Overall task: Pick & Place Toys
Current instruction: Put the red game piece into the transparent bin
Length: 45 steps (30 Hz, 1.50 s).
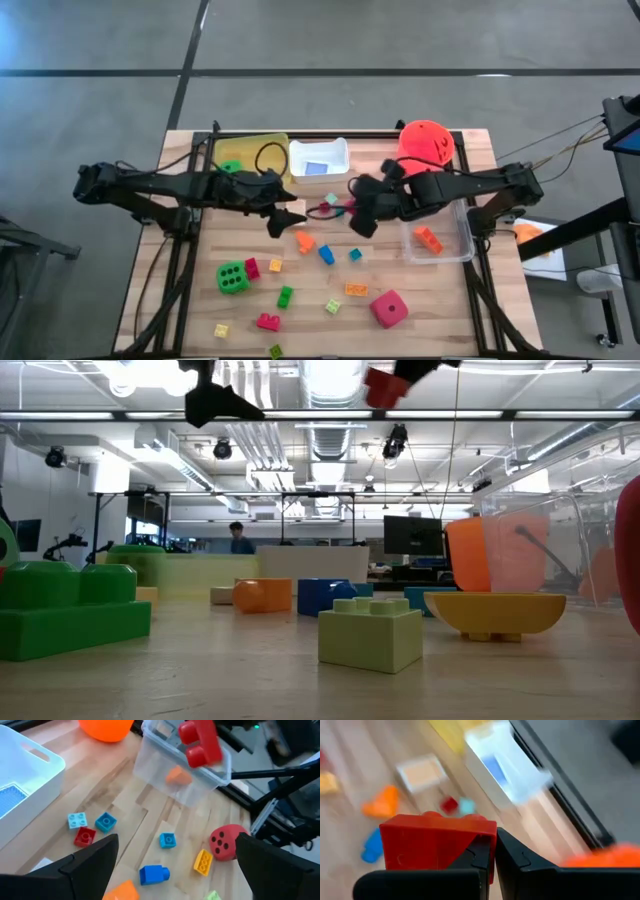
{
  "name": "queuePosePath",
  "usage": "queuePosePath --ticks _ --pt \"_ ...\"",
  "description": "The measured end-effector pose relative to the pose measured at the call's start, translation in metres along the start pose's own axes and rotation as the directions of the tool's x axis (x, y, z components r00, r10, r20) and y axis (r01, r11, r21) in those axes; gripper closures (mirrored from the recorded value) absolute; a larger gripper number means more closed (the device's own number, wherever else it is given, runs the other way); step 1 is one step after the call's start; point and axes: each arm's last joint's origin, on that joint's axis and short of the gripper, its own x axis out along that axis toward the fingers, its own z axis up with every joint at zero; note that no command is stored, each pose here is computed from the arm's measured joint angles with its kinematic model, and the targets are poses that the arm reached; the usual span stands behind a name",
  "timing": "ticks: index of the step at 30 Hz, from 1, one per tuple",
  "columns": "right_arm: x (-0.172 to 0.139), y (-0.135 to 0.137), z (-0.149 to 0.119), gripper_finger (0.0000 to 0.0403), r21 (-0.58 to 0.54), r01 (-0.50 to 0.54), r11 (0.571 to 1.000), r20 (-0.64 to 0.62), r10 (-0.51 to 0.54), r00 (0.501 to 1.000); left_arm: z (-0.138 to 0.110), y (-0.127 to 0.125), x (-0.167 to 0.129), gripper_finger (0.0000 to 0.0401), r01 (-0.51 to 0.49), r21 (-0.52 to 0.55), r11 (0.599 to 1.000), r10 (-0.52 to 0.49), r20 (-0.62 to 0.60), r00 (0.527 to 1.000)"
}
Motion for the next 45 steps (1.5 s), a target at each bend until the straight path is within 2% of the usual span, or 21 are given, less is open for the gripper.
queuePosePath --ticks 7,12,20,24,28,35,40,45 --pt "-0.017 -0.001 -0.037 0.0395 0.039 0.119 0.992 -0.215 -0.108 0.971 -0.012 0.011 -0.022 0.0016 0.015 0.001 1.0 -0.015 0.021 1.0" --pt "-0.028 0.008 -0.048 0.0395 0.095 0.076 0.993 -0.236 -0.052 0.97 -0.023 0.02 -0.029 0.0016 0.013 0.096 0.995 -0.016 0.024 1.0" --pt "-0.035 -0.004 -0.059 0.0395 0.22 0.072 0.973 -0.269 -0.011 0.963 -0.036 0.028 -0.024 0.0016 -0.003 0.114 0.994 0.003 -0.004 1.0" --pt "-0.039 -0.018 -0.061 0.0395 0.281 0.055 0.958 -0.301 0.034 0.953 -0.039 0.03 -0.022 0.0016 -0.007 0.115 0.993 0.008 -0.011 1.0" --pt "-0.049 -0.035 -0.06 0.0395 0.345 0.031 0.938 -0.277 0.071 0.958 -0.039 0.03 -0.022 0.0016 -0.01 0.119 0.993 0.011 -0.008 1.0" --pt "-0.067 -0.084 -0.073 0.0395 0.422 -0.035 0.906 -0.25 0.154 0.956 -0.038 0.029 -0.022 0.0016 -0.005 0.129 0.992 0.005 0.0 1.0" --pt "-0.063 -0.104 -0.092 0.0395 0.407 -0.058 0.912 -0.303 0.194 0.933 -0.038 0.029 -0.022 0.0016 -0.003 0.128 0.992 0.002 0.005 1.0" --pt "-0.048 -0.103 -0.112 0.0395 0.321 -0.077 0.944 -0.412 0.213 0.886 -0.038 0.029 -0.022 0.0016 -0.002 0.129 0.992 0.001 0.007 1.0"
